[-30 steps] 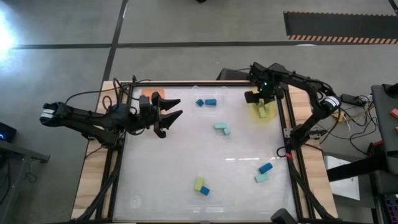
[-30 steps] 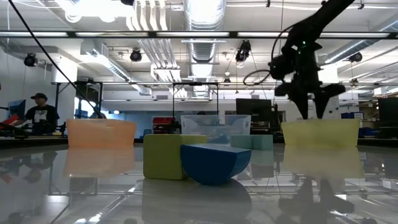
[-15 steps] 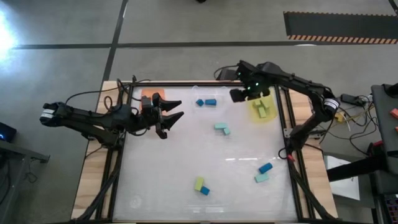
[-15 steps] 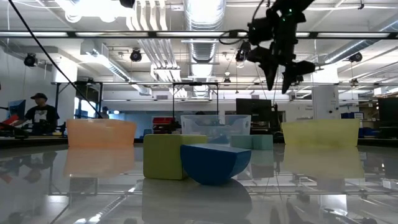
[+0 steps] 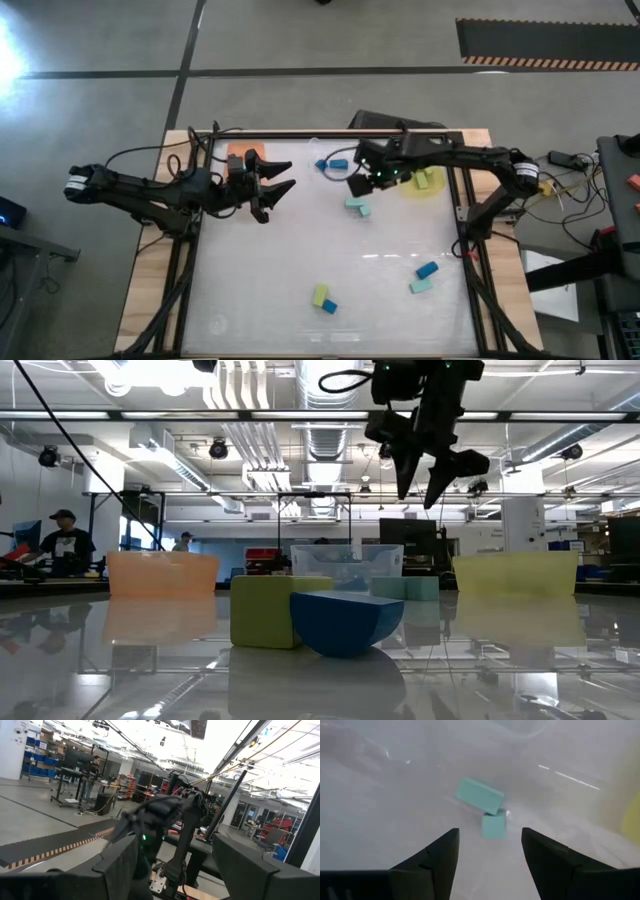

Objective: Sort & place blocks by color
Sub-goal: Put the light blue square block into the orange bin

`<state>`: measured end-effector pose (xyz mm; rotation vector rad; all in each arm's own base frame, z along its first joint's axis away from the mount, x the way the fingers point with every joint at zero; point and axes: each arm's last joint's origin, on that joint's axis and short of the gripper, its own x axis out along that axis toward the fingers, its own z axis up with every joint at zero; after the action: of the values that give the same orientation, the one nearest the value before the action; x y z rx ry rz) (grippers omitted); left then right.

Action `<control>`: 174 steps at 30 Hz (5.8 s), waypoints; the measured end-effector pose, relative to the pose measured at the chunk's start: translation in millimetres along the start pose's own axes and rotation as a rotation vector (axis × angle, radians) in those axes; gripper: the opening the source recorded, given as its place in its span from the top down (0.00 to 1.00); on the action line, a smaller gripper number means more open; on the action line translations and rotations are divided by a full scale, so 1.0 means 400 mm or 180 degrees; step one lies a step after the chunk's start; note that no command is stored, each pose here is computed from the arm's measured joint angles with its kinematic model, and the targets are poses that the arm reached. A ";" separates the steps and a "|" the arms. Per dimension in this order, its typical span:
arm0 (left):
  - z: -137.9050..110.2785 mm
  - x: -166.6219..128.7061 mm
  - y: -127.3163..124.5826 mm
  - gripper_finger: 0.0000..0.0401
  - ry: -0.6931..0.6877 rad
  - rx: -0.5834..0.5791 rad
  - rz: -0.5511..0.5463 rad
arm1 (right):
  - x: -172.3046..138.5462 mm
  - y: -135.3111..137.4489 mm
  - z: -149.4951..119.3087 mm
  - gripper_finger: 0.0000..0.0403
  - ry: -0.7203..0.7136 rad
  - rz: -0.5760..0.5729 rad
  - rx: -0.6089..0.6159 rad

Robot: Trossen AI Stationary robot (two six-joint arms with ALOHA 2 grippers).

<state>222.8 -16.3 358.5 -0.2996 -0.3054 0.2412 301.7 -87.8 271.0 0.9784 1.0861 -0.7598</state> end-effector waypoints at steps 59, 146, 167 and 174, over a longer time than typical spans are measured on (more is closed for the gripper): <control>0.000 0.000 0.000 0.40 0.0000 0.0001 0.0000 | 0.298 0.004 -0.038 0.57 0.0648 -0.0777 -0.0572; -0.148 0.023 0.058 0.69 0.1584 0.0292 0.0917 | -0.202 0.139 -0.043 0.45 -0.0788 0.3607 -0.0569; -0.099 -0.058 0.391 0.69 0.4331 -0.0530 0.2990 | -0.259 0.087 -0.073 0.44 -0.1087 0.3286 -0.0689; -0.133 -0.056 0.501 0.69 0.4884 -0.0446 0.2865 | -0.259 0.089 -0.076 0.44 -0.1103 0.3285 -0.0735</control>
<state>182.2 150.2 239.4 -0.6615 1.3730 0.7877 290.8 -42.1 374.5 0.9970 0.2565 0.0561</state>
